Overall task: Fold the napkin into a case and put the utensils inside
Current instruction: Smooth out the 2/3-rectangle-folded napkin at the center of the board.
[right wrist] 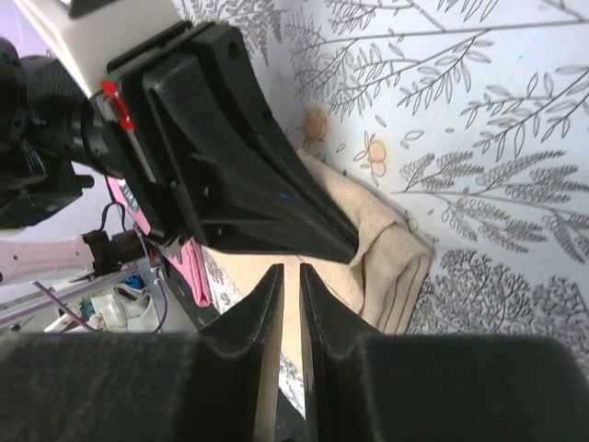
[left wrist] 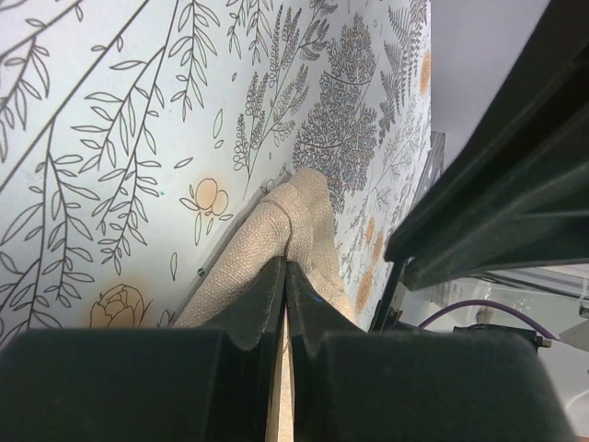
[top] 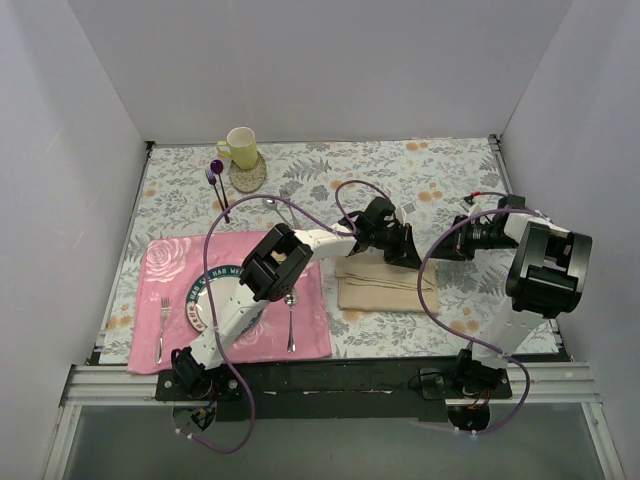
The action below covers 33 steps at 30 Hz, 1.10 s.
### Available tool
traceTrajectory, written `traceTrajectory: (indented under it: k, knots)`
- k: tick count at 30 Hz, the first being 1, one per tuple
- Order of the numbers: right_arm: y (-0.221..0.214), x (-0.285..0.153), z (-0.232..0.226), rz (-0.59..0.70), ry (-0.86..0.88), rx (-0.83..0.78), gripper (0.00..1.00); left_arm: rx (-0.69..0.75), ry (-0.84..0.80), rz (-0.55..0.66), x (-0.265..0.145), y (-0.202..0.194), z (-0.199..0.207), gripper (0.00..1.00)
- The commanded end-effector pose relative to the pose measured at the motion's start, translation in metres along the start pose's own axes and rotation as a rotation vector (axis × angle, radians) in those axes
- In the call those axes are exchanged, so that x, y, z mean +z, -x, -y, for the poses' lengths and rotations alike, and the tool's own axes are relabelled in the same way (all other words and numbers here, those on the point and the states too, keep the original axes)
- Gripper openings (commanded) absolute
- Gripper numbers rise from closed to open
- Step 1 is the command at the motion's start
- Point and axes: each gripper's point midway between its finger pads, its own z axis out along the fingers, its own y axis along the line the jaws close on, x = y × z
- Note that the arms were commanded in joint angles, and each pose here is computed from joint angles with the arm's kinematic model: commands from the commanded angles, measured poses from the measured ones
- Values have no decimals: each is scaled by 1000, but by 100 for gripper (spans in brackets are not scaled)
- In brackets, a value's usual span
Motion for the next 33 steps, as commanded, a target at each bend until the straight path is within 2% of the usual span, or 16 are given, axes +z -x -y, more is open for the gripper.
traceTrajectory:
  k: [1,11,13,15,16,17,21,27,33]
  knots:
    - [11,12,12,27,-12,36,19,-55,195,-50,-1,-27,-54,0]
    - [-15,25,79,-49,-240,122,15,-55,175,-37,-9,-19,-57,2]
    - [-19,24,89,-65,-282,139,15,-24,134,-37,-14,-14,-43,11]
    - [-18,22,93,-72,-299,129,14,30,53,-1,-21,-3,-22,17]
    - [-19,22,93,-76,-302,125,14,86,-11,42,-33,10,7,20]
    - [-18,21,93,-74,-302,116,14,126,-62,58,-40,11,19,23]
    - [-19,21,93,-78,-294,96,14,221,-113,93,-71,17,54,25]
    - [-11,20,78,-72,-230,36,16,165,-7,39,-79,2,23,22]
    - [4,6,43,-62,-166,-17,31,78,64,-10,-66,-15,-15,19]
